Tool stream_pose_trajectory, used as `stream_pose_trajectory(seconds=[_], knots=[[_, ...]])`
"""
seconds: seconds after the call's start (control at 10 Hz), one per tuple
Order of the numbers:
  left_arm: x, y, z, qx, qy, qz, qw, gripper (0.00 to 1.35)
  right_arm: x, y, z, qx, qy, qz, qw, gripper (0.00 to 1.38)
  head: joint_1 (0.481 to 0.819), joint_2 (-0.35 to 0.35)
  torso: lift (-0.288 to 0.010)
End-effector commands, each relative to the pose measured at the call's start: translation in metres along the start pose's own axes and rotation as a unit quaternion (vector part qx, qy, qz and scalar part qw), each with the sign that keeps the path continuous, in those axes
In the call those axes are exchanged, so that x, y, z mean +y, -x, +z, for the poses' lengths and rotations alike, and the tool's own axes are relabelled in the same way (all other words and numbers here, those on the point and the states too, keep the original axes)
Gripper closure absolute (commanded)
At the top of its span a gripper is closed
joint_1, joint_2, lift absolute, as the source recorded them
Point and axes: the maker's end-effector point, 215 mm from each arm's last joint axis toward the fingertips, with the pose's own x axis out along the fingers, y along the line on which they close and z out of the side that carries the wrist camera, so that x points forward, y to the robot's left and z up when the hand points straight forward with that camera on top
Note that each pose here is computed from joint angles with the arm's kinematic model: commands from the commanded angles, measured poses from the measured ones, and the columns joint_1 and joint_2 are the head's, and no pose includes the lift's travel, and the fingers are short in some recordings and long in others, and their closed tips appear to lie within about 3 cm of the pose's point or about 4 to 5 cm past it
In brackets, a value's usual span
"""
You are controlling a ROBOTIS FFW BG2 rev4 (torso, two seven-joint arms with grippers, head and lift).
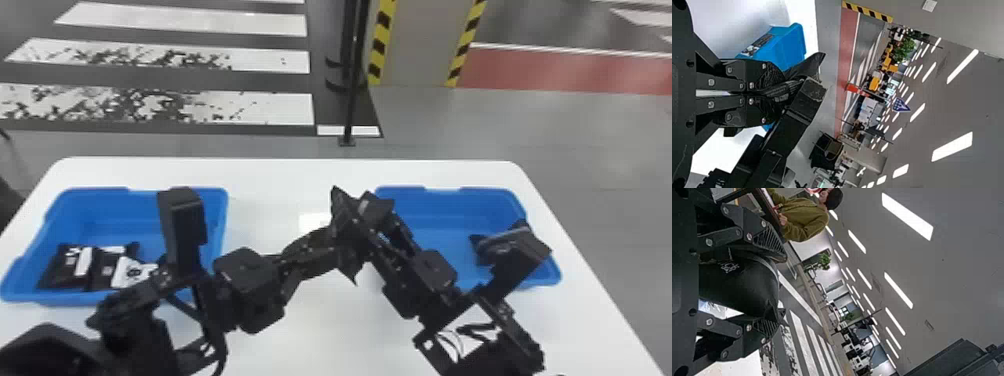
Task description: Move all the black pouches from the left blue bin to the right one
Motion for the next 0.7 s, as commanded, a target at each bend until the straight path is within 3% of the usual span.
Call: stream_pose_trajectory(seconds=[0.0, 0.1, 0.2, 0.3, 0.4, 0.6], knots=[[0.002, 0.001, 0.001, -0.001, -0.001, 0.002, 1.0000, 1.12, 0.002, 0.000, 0.000, -0.003, -0.004, 0.001, 1.000, 1.28, 0.695, -0.113, -0.140], [0.003, 0.002, 0.002, -0.004, -0.003, 0.005, 1.0000, 1.09, 0.004, 0.000, 0.003, -0.006, -0.006, 0.003, 1.000, 1.28, 0.695, -0.112, -0.140], [0.005, 0.003, 0.004, -0.009, 0.000, 0.008, 0.9999, 0.82, 0.006, -0.001, 0.006, -0.009, -0.006, 0.005, 1.000, 1.28, 0.695, -0.109, -0.140], [0.011, 0.007, 0.001, -0.009, 0.006, 0.017, 0.9998, 0.37, 0.002, -0.001, 0.007, -0.011, -0.007, 0.003, 1.000, 1.28, 0.695, -0.105, -0.140], [0.020, 0.014, -0.003, -0.008, 0.011, 0.029, 0.9995, 0.09, -0.010, -0.003, 0.010, -0.010, 0.000, -0.004, 1.000, 1.28, 0.695, -0.101, -0.140], [0.036, 0.033, -0.002, -0.018, 0.018, 0.056, 0.9981, 0.15, -0.066, -0.009, 0.022, -0.014, 0.023, -0.040, 0.999, 1.28, 0.695, -0.096, -0.140]])
